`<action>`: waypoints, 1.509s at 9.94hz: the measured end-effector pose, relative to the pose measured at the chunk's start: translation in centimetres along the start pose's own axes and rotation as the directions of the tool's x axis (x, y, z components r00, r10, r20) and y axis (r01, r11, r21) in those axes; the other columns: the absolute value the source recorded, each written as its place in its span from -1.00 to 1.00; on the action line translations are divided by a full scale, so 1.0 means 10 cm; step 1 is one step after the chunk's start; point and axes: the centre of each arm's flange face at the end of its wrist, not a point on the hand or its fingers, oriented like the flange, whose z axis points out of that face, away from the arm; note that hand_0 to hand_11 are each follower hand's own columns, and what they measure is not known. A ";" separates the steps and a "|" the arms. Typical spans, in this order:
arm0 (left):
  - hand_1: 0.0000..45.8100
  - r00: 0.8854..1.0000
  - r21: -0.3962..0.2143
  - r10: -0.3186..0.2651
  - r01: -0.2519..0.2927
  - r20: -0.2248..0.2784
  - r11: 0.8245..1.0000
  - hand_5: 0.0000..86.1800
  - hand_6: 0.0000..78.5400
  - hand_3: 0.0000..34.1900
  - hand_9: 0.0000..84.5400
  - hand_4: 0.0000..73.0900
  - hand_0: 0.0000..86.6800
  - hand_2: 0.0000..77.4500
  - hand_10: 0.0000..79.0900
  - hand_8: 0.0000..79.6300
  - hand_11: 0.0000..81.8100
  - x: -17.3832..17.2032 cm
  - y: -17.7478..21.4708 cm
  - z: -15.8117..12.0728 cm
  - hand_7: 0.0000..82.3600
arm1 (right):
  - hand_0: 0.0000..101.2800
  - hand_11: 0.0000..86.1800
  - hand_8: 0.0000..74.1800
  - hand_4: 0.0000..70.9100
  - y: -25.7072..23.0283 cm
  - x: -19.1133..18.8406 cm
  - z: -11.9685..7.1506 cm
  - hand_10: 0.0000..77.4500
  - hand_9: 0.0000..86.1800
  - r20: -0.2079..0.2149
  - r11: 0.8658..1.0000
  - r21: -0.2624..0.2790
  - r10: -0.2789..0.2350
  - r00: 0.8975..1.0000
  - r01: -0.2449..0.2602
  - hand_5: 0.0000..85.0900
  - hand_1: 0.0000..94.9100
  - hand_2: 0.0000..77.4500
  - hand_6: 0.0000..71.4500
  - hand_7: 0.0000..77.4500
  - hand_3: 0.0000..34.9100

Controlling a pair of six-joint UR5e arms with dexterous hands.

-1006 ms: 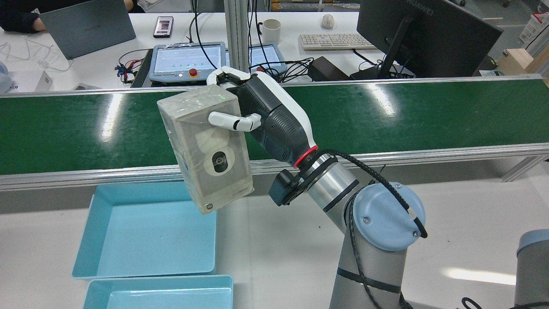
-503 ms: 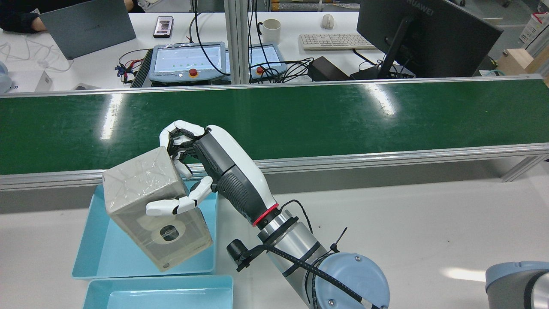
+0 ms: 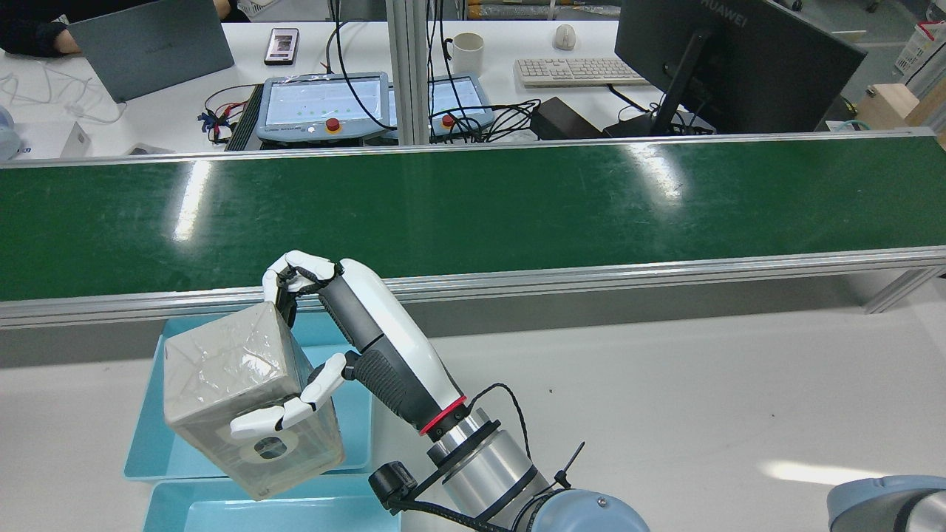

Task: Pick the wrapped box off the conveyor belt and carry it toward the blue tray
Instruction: 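Lower the box into the blue tray and open the right hand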

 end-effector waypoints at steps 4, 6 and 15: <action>-1.00 1.000 0.000 0.000 0.000 0.000 1.000 -0.97 -1.00 -1.00 -1.00 -1.00 -1.00 -0.99 -0.99 -1.00 -1.00 0.00 0.00 0.00 -1.00 | -0.05 -0.96 -0.97 -0.65 0.03 -0.04 -0.03 -1.00 -0.30 0.003 1.000 -0.003 0.008 1.000 -0.008 0.51 -1.00 -0.24 0.40 -0.38 -0.42; -1.00 1.000 0.000 0.000 0.000 0.000 1.000 -0.97 -1.00 -1.00 -1.00 -1.00 -1.00 -0.99 -1.00 -1.00 -1.00 0.00 0.00 0.00 -1.00 | -0.05 -0.96 -1.00 -1.00 0.03 -0.12 -0.03 -1.00 -0.96 0.014 1.000 -0.007 0.015 1.000 -0.014 -0.28 -0.60 -0.38 -0.21 -0.93 0.26; -1.00 1.000 0.000 0.000 0.000 0.000 1.000 -0.97 -1.00 -1.00 -1.00 -1.00 -1.00 -0.99 -0.99 -1.00 -1.00 0.00 0.00 0.00 -1.00 | -0.04 -0.96 -1.00 -1.00 -0.36 -1.37 -0.40 -1.00 -0.96 0.078 1.000 -0.015 0.000 0.997 0.001 -0.95 -0.60 -0.38 -1.00 -1.00 0.78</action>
